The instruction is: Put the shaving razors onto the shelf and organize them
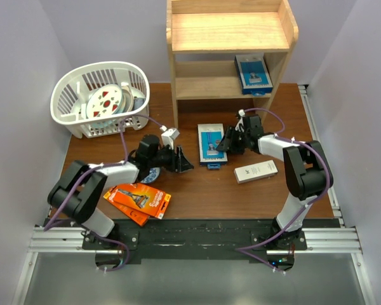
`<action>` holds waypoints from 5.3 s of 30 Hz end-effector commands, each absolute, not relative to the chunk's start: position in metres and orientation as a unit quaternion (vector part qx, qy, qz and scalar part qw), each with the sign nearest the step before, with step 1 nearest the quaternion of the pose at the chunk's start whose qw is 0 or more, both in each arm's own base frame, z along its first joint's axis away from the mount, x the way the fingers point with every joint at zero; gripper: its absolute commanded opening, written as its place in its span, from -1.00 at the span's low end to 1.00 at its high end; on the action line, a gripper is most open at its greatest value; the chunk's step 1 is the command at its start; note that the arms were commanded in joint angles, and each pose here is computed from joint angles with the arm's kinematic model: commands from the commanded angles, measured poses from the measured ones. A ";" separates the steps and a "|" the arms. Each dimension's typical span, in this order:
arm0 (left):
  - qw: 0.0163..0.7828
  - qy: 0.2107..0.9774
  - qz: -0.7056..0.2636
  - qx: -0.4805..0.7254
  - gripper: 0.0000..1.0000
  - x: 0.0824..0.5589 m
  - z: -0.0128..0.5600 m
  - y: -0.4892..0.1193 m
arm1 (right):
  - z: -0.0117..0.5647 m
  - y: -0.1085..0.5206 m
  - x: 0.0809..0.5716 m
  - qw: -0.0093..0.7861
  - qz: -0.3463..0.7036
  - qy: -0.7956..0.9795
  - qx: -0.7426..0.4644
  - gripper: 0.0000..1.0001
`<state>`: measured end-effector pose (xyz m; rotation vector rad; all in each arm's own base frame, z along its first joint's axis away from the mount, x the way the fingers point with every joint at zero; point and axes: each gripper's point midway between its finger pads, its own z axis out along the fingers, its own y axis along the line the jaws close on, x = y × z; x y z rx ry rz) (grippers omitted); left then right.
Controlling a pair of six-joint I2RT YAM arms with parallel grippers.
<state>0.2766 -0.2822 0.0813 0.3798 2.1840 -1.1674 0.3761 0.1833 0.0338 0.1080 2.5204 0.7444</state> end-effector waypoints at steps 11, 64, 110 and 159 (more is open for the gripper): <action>0.256 0.827 -0.491 0.099 0.06 0.290 0.058 -0.355 | 0.006 0.194 0.343 0.168 0.315 0.918 0.171 0.05; 0.221 0.867 -0.446 -0.025 -0.34 0.310 0.003 -0.325 | 0.003 0.194 0.342 0.155 0.316 0.917 0.189 0.07; 0.561 0.457 -0.605 0.334 -1.00 0.295 0.378 -0.324 | 0.094 0.077 0.348 0.268 0.220 0.936 0.059 0.30; 0.549 0.634 -0.544 0.030 -1.00 0.476 0.257 -0.268 | 0.080 0.059 0.356 0.257 0.212 0.938 0.096 0.32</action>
